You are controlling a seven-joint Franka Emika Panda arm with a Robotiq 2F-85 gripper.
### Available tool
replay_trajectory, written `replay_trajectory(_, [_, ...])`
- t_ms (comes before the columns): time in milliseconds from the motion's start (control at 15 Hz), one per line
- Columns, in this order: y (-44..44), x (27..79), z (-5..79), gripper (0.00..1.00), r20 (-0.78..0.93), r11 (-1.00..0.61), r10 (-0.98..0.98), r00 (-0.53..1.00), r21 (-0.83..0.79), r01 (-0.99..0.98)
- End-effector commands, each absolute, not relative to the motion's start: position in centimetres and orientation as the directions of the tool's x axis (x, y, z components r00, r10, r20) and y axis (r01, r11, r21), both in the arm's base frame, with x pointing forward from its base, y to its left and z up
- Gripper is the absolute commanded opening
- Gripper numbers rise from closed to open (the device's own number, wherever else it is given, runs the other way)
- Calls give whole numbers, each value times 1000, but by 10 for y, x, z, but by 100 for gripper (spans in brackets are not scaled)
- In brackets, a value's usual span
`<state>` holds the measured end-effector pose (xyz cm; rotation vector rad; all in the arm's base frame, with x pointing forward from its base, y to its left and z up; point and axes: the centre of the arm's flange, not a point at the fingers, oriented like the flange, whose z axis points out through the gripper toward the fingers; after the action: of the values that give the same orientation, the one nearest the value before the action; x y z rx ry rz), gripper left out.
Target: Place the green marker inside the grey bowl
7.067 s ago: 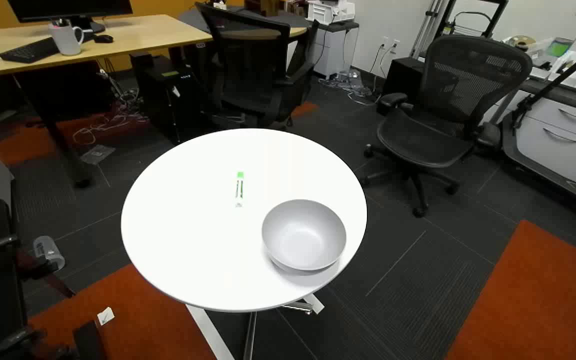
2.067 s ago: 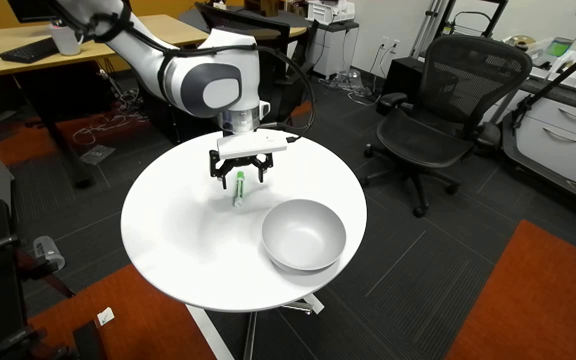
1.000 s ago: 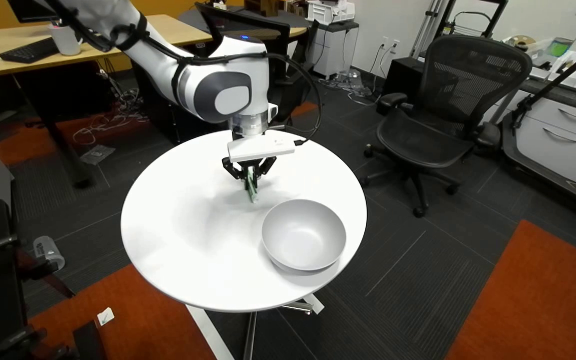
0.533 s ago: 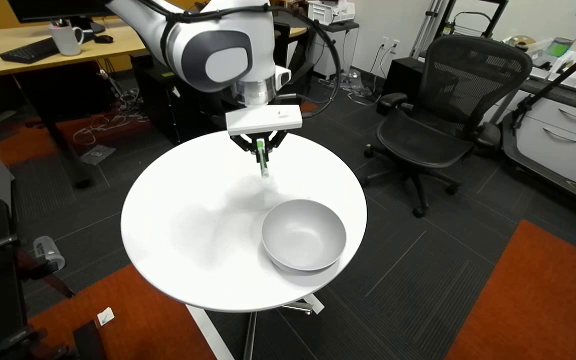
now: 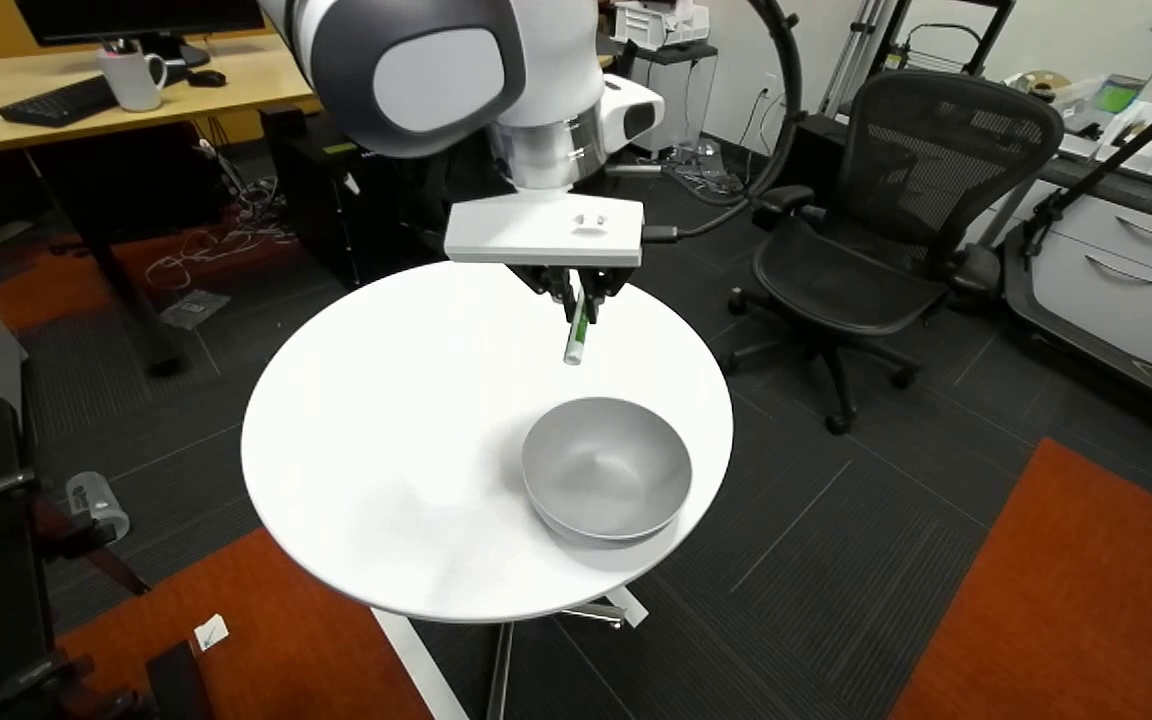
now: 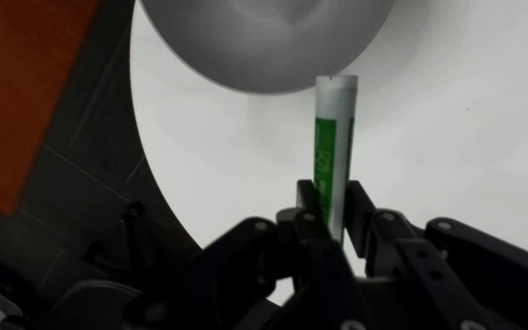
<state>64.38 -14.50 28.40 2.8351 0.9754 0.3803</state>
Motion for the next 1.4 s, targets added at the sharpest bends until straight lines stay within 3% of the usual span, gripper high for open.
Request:
replay_trajectory(0, [-173, 619, 288, 5, 236, -867, 498, 835, 176, 467])
replay_trajectory(467, [-206, 607, 282, 5, 266, -935, 354, 897, 135, 329])
replay_trajectory(533, [-208, 606, 281, 10, 267, -939, 342, 901, 134, 317])
replay_trajectory(600, [-209, 606, 281, 44, 270, -944, 329, 905, 131, 304])
replay_trajectory(667, [-210, 606, 280, 45, 271, -946, 321, 908, 131, 296])
replay_trajectory(800, [-210, 606, 280, 58, 273, -951, 307, 912, 130, 282])
replay_trajectory(1133, [-211, 605, 279, 98, 279, -956, 289, 916, 128, 263])
replay_trajectory(1333, [-211, 604, 279, 100, 284, -956, 289, 914, 129, 262])
